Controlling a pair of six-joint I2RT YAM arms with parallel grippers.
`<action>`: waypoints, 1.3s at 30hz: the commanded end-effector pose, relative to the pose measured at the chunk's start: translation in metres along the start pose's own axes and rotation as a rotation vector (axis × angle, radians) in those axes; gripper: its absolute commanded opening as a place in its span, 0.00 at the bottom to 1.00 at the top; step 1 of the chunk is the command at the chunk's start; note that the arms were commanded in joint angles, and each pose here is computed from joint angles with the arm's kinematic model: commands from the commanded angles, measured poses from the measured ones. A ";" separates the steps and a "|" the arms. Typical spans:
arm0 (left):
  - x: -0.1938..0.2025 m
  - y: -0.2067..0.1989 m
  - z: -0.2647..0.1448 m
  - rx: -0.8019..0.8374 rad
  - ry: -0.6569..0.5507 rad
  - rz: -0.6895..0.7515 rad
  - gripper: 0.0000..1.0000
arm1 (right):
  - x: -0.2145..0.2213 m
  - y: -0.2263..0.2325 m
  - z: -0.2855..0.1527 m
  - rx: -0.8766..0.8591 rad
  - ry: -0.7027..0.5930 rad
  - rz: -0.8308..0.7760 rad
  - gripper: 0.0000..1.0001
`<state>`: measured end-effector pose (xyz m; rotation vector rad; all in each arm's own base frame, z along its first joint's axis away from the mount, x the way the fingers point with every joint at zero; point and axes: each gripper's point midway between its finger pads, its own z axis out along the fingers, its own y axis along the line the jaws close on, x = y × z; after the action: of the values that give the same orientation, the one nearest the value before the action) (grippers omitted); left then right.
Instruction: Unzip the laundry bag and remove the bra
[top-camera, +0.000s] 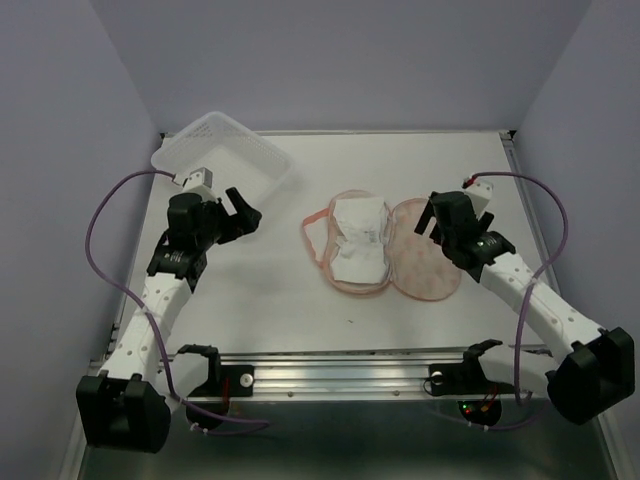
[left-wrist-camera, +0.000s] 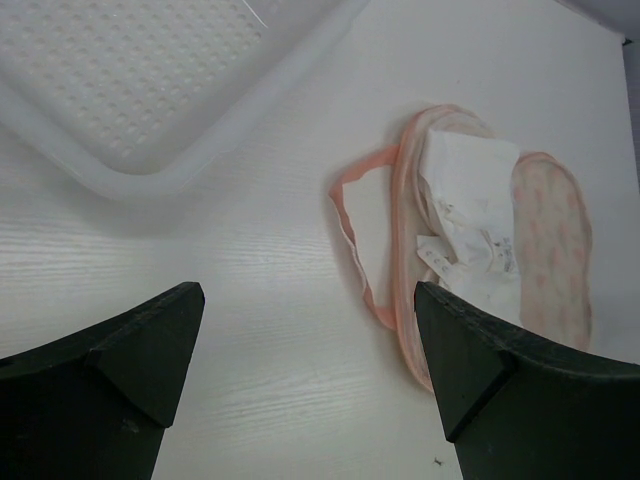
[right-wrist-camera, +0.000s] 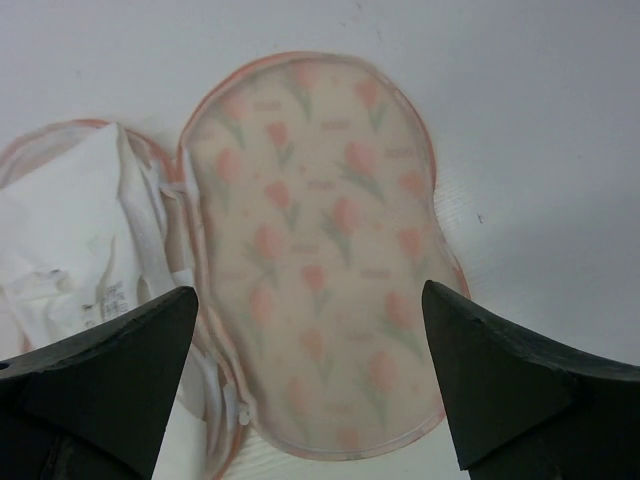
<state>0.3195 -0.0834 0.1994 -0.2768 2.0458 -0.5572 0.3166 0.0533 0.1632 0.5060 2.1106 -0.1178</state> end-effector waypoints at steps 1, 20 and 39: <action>-0.018 -0.053 -0.001 0.123 -0.046 0.009 0.99 | -0.052 0.014 -0.039 -0.135 -0.110 0.103 1.00; 0.102 -0.204 0.135 0.184 0.225 0.090 0.88 | -0.010 0.038 -0.082 -0.558 -0.105 0.121 1.00; 0.154 -0.173 0.147 -0.025 0.285 0.204 0.78 | 0.006 0.035 -0.080 -0.576 -0.087 0.091 1.00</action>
<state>0.3581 -0.3369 0.0739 0.0181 2.3894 -0.4547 0.2591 0.1055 0.1964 0.2632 1.9582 0.4782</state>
